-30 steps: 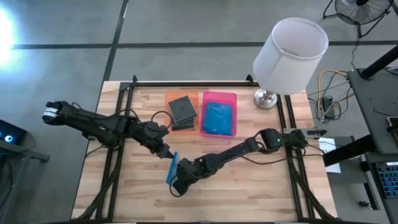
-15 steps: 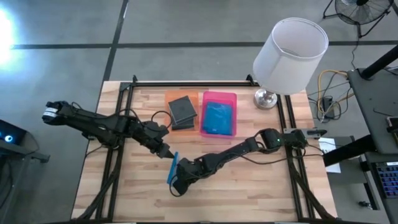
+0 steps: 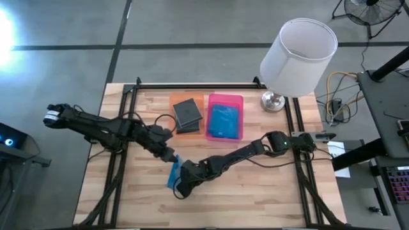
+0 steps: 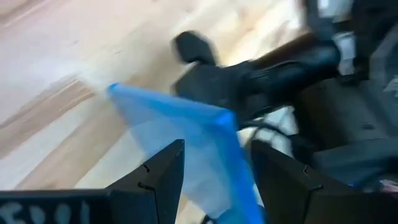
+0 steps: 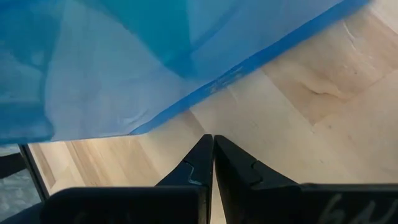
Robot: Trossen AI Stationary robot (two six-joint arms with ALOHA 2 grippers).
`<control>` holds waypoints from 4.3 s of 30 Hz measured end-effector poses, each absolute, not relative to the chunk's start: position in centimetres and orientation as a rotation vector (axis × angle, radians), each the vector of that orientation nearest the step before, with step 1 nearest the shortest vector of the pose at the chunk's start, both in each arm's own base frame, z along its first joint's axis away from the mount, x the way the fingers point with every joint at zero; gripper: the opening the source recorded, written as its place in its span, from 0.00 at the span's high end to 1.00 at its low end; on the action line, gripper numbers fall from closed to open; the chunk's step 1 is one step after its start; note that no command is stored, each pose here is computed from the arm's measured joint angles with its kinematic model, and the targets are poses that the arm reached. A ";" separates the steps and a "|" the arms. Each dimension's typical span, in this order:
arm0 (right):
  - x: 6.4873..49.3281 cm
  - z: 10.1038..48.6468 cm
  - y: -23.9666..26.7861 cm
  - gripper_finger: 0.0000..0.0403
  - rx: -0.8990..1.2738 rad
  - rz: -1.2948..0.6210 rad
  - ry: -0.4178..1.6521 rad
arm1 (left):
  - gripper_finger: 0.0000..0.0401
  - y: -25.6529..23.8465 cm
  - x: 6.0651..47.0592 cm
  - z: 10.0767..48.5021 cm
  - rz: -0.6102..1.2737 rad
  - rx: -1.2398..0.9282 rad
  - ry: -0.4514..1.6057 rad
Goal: Pick & place jewel cases by type
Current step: Put the blue CD case into the pink bin
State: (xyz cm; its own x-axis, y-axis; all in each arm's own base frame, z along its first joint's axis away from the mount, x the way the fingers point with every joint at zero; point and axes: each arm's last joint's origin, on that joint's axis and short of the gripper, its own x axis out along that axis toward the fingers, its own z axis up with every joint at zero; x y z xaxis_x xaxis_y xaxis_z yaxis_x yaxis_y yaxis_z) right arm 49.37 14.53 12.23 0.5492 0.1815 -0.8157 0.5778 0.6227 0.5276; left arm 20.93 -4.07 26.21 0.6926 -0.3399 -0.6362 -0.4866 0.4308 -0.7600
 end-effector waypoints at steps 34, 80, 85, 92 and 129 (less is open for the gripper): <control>49.0 12.3 15.5 0.97 0.912 -0.333 0.953 | 0.98 -5.6 21.2 23.3 0.151 -1.068 1.109; 28.5 16.2 19.5 0.97 1.186 -1.017 0.714 | 0.99 18.7 39.8 34.9 -0.102 -0.103 0.940; 28.7 16.5 19.7 0.97 1.213 -1.005 0.734 | 0.99 19.8 40.7 32.5 -0.204 -0.109 0.947; 28.8 16.5 19.9 0.97 1.242 -0.996 0.756 | 0.99 20.0 41.1 28.8 -0.344 -0.250 1.014; 28.2 13.3 19.5 0.97 1.350 -0.913 0.744 | 0.61 21.6 44.2 29.9 0.179 0.119 0.902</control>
